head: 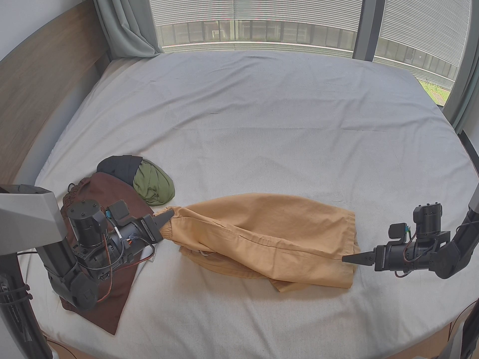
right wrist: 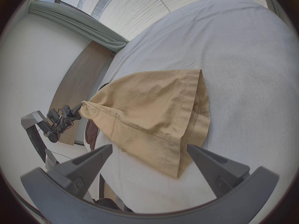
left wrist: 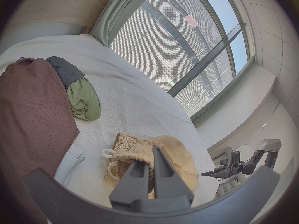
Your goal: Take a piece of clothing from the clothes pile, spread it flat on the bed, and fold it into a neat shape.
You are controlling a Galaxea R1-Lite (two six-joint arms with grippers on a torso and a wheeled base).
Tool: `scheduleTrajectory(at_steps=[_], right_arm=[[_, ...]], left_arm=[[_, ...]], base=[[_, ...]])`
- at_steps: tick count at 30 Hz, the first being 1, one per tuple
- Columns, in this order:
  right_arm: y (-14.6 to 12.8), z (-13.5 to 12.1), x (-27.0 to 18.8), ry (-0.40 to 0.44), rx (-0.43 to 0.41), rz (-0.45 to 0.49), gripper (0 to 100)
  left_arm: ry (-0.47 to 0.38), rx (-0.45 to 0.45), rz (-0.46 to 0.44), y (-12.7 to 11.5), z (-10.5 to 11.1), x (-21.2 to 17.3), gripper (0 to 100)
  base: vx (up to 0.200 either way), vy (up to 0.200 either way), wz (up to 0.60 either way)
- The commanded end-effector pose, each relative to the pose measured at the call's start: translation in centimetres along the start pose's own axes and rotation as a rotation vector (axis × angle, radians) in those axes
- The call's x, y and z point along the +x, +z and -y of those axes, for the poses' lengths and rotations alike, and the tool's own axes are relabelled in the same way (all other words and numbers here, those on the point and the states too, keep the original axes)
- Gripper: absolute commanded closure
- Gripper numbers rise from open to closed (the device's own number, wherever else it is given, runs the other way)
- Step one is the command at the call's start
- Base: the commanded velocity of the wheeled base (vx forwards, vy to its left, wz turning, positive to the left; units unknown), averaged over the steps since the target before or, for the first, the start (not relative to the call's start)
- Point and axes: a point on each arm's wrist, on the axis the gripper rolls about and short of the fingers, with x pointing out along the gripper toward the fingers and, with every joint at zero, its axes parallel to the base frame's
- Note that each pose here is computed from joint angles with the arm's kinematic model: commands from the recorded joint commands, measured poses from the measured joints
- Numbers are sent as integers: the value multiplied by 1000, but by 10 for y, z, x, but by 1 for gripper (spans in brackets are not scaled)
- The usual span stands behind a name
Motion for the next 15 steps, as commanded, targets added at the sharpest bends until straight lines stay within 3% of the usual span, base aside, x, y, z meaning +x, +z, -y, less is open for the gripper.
scheduleTrajectory(at_steps=[1,10,15], right_arm=[[-8,9,12,-4,19,-32,0],[-15,14,28,12,47,-47,0],[-13,9,37,43,58,-11,0]], left_arm=[[-1,0,1,0,0,0,100],[-1,-1,1,0,0,0,100],[-2,-1,2,0,0,0,100]], base=[[0,0,0],[0,0,0],[0,0,0]])
